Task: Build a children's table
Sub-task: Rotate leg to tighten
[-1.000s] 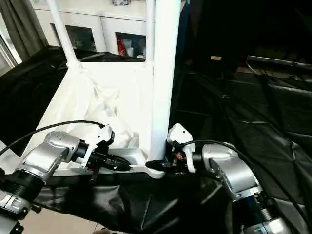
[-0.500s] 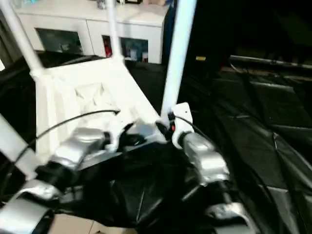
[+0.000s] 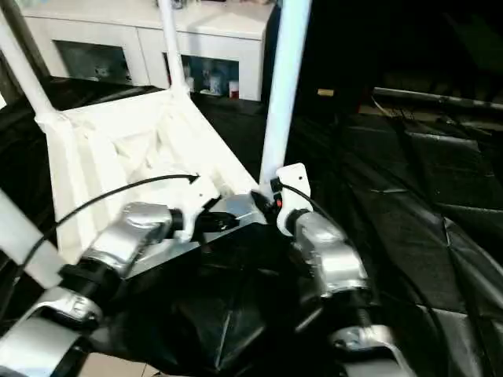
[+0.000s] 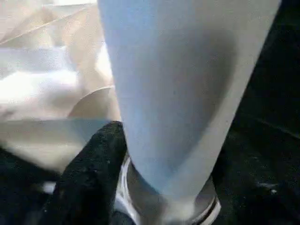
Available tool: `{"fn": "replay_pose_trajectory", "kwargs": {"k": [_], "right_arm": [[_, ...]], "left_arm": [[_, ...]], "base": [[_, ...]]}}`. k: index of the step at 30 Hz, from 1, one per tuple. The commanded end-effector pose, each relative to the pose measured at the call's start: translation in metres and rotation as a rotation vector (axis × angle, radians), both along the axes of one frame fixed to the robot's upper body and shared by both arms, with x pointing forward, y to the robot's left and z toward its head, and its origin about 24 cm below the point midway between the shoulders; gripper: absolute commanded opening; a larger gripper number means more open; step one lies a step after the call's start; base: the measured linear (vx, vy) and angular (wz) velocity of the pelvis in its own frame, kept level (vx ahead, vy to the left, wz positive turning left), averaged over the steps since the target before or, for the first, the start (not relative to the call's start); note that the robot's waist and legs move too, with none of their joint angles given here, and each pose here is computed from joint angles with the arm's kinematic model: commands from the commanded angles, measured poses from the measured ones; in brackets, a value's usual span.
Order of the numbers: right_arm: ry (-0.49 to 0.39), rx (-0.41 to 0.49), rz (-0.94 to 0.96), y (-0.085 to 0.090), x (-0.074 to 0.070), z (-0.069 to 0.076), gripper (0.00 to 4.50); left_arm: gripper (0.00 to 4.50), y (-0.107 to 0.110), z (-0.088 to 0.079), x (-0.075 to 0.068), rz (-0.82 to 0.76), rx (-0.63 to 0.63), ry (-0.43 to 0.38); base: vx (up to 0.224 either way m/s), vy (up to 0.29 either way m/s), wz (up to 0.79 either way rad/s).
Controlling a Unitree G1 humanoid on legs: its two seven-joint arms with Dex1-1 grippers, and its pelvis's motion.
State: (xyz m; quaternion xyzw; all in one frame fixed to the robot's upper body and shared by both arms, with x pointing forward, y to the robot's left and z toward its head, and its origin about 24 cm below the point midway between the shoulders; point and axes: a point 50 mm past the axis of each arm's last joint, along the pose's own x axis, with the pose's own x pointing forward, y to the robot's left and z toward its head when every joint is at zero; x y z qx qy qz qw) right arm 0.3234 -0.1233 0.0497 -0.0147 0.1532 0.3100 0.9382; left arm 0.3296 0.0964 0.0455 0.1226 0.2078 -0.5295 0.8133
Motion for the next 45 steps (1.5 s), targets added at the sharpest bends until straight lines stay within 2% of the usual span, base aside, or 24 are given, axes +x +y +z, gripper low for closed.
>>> {"fn": "replay_pose_trajectory", "kwargs": {"k": [1,2,6,7,11,13,17,22,27,30,33,35,37,38,40,41,42,43,44,45], "right_arm": [[0.012,0.052,0.21,0.023,-0.011,0.005,2.73],[0.019,0.06,0.321,0.017,-0.02,0.01,2.73],[0.036,0.031,0.521,0.002,-0.038,0.015,2.73],[0.036,0.031,0.521,0.002,-0.038,0.015,2.73],[0.086,0.006,0.646,-0.013,-0.053,0.016,2.73],[0.087,-0.005,0.677,-0.014,-0.055,0.016,2.73],[0.109,-0.01,0.703,-0.011,-0.054,0.015,2.73],[0.117,-0.006,0.713,-0.011,-0.055,0.016,2.24],[0.118,-0.012,0.698,-0.012,-0.057,0.014,2.13],[0.089,-0.008,0.639,-0.011,-0.053,0.014,2.1],[0.071,0.0,0.479,-0.013,-0.041,0.01,2.06],[0.073,-0.004,0.426,-0.014,-0.037,0.008,2.02],[0.082,0.001,0.223,-0.016,-0.024,-0.001,2.0],[0.082,0.001,0.223,-0.016,-0.024,-0.001,2.0],[0.1,0.013,0.088,-0.015,-0.018,-0.008,1.98],[0.126,0.01,-0.057,-0.013,-0.014,-0.017,1.98],[0.126,0.01,-0.057,-0.013,-0.014,-0.017,1.98],[0.133,0.007,-0.2,-0.009,-0.01,-0.024,1.98],[0.133,0.007,-0.2,-0.009,-0.01,-0.024,1.97],[0.141,0.008,-0.278,-0.005,-0.008,-0.028,1.97]], "left_arm": [[0.0,-0.002,-0.008,-0.009,-0.08,0.019,0.044],[0.0,0.004,-0.009,-0.012,-0.132,0.024,0.051],[0.0,0.016,-0.006,-0.025,-0.288,0.004,0.109],[0.0,0.016,-0.006,-0.025,-0.288,0.004,0.109],[0.0,0.021,0.0,-0.036,-0.42,-0.015,0.196],[0.0,0.024,0.001,-0.038,-0.444,-0.001,0.222],[0.0,0.024,0.002,-0.037,-0.451,0.002,0.216],[0.0,0.025,0.004,-0.034,-0.451,0.012,0.21],[0.0,0.026,0.004,-0.031,-0.415,0.006,0.187],[0.0,0.025,0.002,-0.025,-0.33,0.012,0.148],[0.0,0.023,-0.001,-0.016,-0.191,0.021,0.099],[0.0,0.022,-0.002,-0.013,-0.156,0.025,0.09],[0.0,0.018,-0.004,-0.006,-0.033,0.04,0.059],[0.0,0.018,-0.004,-0.006,-0.033,0.04,0.059],[0.0,0.011,-0.004,0.0,0.046,0.034,0.029],[0.0,0.004,-0.004,0.004,0.123,0.026,0.0],[0.0,0.004,-0.004,0.004,0.123,0.026,0.0],[0.0,-0.006,-0.004,0.007,0.17,0.013,-0.015],[0.0,-0.006,-0.004,0.007,0.17,0.013,-0.015],[0.0,-0.013,-0.003,0.008,0.187,0.006,-0.022]], "base": [[0.0,0.0,0.0],[0.0,0.0,0.0],[0.0,0.0,0.0],[0.0,0.0,0.0],[0.0,0.0,0.0],[0.0,0.0,0.0],[0.0,0.0,0.0],[0.0,0.0,0.0],[0.0,0.0,0.0],[0.0,0.0,0.0],[0.0,0.0,0.0],[0.0,0.0,0.0],[0.0,0.0,0.0],[0.0,0.0,0.0],[0.0,0.0,0.0],[0.0,0.0,0.0],[0.0,0.0,0.0],[0.0,0.0,0.0],[0.0,0.0,0.0],[0.0,0.0,0.0]]}}
